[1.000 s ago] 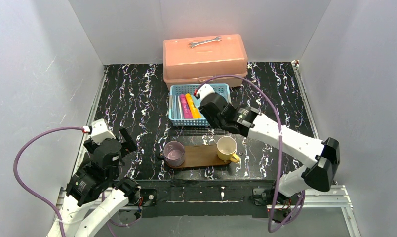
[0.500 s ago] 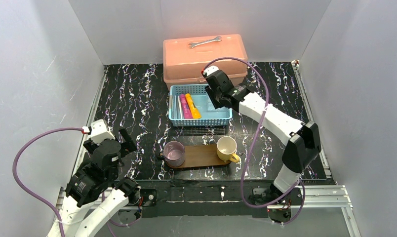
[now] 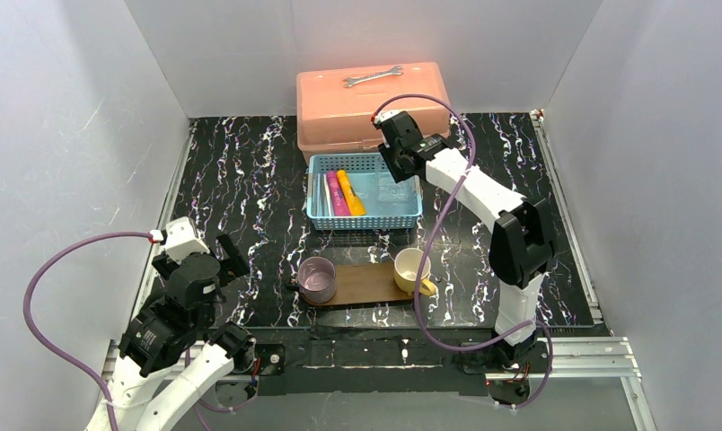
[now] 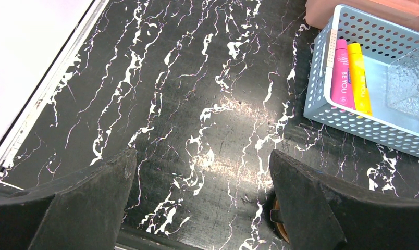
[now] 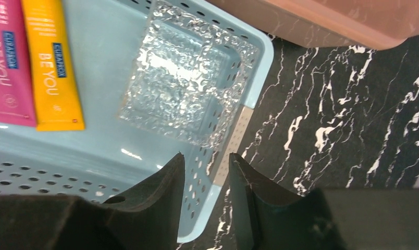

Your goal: Prepare toiletry sets of a toothbrush and toothpaste on the tray

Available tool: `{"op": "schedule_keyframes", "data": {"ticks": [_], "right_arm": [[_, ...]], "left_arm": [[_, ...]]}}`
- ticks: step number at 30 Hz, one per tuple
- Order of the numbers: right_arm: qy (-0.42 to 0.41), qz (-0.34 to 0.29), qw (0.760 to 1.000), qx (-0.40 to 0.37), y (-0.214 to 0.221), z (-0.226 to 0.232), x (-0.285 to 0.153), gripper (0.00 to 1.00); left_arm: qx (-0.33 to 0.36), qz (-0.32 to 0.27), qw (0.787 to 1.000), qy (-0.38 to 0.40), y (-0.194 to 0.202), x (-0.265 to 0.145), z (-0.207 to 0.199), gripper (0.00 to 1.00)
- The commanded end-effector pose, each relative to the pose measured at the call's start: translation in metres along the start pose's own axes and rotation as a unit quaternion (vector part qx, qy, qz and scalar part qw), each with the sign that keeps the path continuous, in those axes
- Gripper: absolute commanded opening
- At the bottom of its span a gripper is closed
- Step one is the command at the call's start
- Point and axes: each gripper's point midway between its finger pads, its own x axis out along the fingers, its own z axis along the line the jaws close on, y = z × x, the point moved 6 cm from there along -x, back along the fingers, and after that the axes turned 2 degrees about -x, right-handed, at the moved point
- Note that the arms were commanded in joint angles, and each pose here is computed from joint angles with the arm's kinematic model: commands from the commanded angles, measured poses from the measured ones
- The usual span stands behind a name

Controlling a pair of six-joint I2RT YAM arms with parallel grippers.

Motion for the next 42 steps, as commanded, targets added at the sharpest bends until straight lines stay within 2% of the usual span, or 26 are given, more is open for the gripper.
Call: {"op": "schedule_keyframes", "data": {"ticks": [1,9,22,42], "right_arm": [[0.0,-0.036,0.999,-0.036,-0.023,-0.012,0.006,0.46],[-0.015,-0.033,0.991,-0.126,-0.02,-0.014,0.029,0.52],[-0.045,-0.03,0.976,-0.213,-0.014,-0.021,0.055,0.49],[-0.073,-0.025,0.969,-0.234,-0.004,-0.012,0.075,0.49]], "left_arm": [[0.001,-0.003,1.0,0.0,0.0,0.001,-0.001,0.99],[-0.001,-0.004,1.0,0.005,0.0,0.001,-0.001,0.99],[-0.005,-0.008,1.0,0.009,-0.001,-0.001,0.0,0.99],[-0.006,-0.009,1.0,0.01,0.0,-0.001,0.0,0.99]]}}
